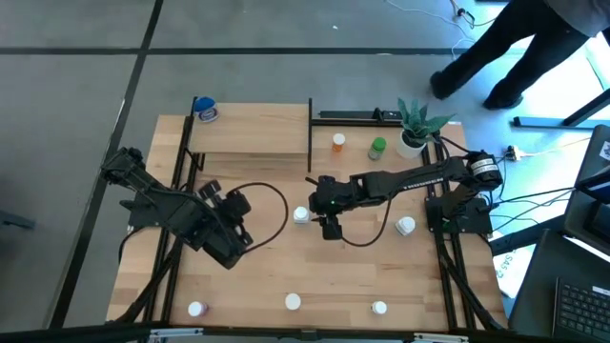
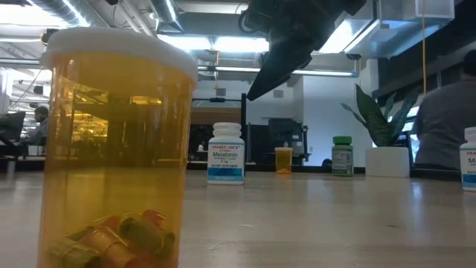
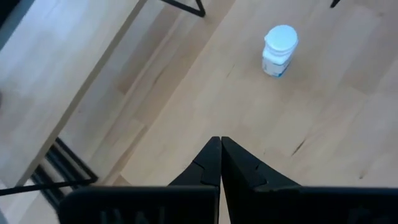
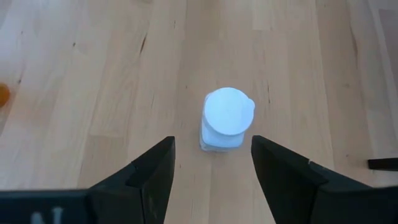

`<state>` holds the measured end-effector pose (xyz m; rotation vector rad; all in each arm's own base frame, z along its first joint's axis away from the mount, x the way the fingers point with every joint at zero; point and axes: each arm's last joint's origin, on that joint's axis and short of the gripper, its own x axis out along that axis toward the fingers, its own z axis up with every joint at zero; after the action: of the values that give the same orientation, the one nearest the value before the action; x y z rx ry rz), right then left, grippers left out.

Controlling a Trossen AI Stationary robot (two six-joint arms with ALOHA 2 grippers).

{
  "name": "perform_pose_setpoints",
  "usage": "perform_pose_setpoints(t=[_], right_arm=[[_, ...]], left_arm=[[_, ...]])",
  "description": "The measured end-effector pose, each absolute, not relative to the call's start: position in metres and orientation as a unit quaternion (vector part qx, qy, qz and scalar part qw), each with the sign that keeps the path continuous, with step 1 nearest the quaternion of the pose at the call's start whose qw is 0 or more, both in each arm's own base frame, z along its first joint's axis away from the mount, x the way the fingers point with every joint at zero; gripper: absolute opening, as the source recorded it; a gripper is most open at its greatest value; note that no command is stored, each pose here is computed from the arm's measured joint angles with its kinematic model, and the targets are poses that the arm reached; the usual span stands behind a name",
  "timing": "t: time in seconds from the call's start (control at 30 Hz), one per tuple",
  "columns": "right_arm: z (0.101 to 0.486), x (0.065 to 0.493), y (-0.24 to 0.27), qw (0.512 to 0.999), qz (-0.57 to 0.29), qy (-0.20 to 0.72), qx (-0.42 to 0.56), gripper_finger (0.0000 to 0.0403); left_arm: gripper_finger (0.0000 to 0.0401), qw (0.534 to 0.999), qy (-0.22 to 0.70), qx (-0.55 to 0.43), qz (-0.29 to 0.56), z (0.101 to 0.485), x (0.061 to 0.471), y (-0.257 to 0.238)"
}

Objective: Pick and place medicine bottles onto shelf by color
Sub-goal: Put the left white pill bottle on the shelf

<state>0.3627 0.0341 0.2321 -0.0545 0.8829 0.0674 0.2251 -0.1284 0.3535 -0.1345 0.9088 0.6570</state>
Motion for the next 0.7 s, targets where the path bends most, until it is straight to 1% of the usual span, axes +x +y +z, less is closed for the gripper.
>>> perform_pose_setpoints(t=[0.2,0.47,0.6,0.7], right_arm=[[0.2324,0.3629,0.0341,0.904,0.032,0.426,-0.024,0.0215],[0.2324,0.3629,0.0341,0.904,0.011,0.427,0.020,0.0215],[0.2335,0.3643,0.0342,0.908,0.013,0.417,0.019,0.0216],[0.2348,0.3658,0.0349,0.912,0.031,0.408,0.001,0.0226]], left_arm=[[0.0000,0.847,0.428,-0.068,0.310,0.3536,0.2259,-0.1289],[0.0000,0.849,0.423,-0.074,0.307,0.3539,0.2272,-0.1298],[0.0000,0.851,0.420,-0.078,0.305,0.3540,0.2280,-0.1303],[0.0000,0.853,0.417,-0.082,0.304,0.3542,0.2288,-0.1309]])
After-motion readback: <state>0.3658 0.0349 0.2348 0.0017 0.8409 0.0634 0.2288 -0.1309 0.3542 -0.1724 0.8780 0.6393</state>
